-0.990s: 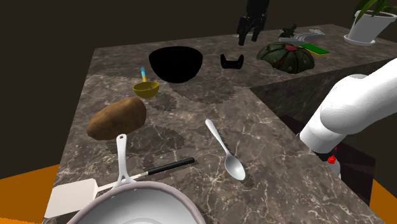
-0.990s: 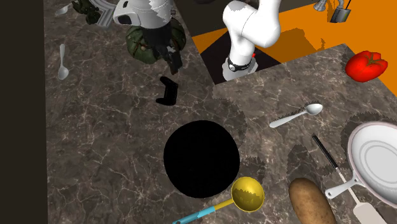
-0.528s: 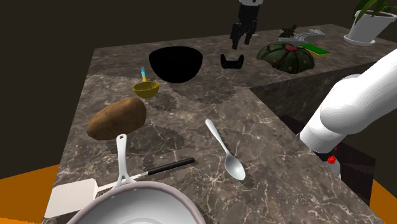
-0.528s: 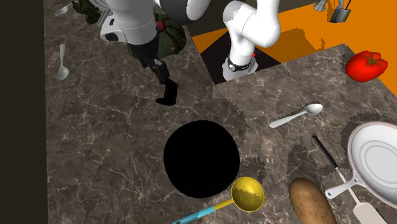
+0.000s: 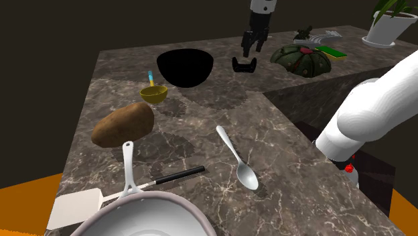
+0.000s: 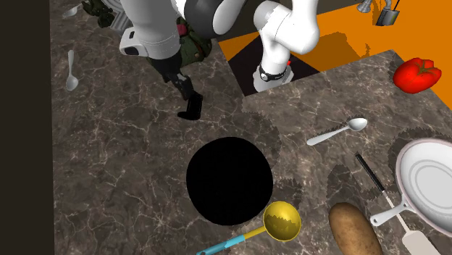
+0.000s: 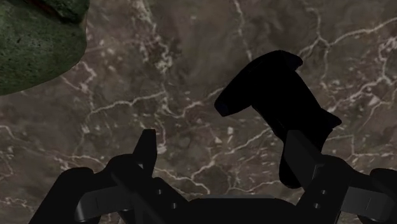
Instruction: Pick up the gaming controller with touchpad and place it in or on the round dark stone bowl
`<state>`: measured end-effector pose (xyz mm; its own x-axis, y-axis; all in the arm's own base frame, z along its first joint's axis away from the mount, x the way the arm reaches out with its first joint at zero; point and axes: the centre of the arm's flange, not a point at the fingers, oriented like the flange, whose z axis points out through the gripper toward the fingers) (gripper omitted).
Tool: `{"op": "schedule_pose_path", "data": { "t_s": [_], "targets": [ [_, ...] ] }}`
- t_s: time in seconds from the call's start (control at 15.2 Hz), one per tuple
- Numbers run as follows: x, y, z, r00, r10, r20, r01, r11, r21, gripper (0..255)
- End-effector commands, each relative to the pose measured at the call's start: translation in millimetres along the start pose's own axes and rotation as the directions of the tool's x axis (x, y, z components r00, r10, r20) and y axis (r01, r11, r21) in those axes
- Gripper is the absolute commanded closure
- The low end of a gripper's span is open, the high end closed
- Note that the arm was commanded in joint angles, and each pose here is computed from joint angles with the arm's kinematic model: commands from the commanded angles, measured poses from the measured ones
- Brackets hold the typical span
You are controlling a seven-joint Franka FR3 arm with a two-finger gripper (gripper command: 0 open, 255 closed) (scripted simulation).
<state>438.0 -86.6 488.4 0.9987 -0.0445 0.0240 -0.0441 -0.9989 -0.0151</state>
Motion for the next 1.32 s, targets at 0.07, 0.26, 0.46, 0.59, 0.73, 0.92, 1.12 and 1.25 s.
{"op": "schedule_pose_path", "data": {
  "t_s": [0.07, 0.26, 0.46, 0.59, 0.73, 0.92, 1.12, 1.25],
  "targets": [
    [0.0, 0.0, 0.3, 1.0, 0.0, 0.0, 0.0, 1.0, 0.0, 0],
    [0.0, 0.0, 0.3, 1.0, 0.0, 0.0, 0.0, 1.0, 0.0, 255],
    [0.0, 0.0, 0.3, 1.0, 0.0, 0.0, 0.0, 1.0, 0.0, 255],
    [0.0, 0.0, 0.3, 1.0, 0.0, 0.0, 0.0, 1.0, 0.0, 255],
    [0.0, 0.0, 0.3, 1.0, 0.0, 0.0, 0.0, 1.0, 0.0, 255],
    [-0.5, -15.5, 1.2, 0.993, -0.117, -0.011, 0.116, 0.993, -0.017, 0],
    [-12.3, -60.1, 5.7, 0.892, -0.451, -0.032, 0.448, 0.891, -0.074, 0],
    [-21.2, -76.2, 8.2, 0.82, -0.572, -0.034, 0.566, 0.818, -0.098, 0]
  ]
}}
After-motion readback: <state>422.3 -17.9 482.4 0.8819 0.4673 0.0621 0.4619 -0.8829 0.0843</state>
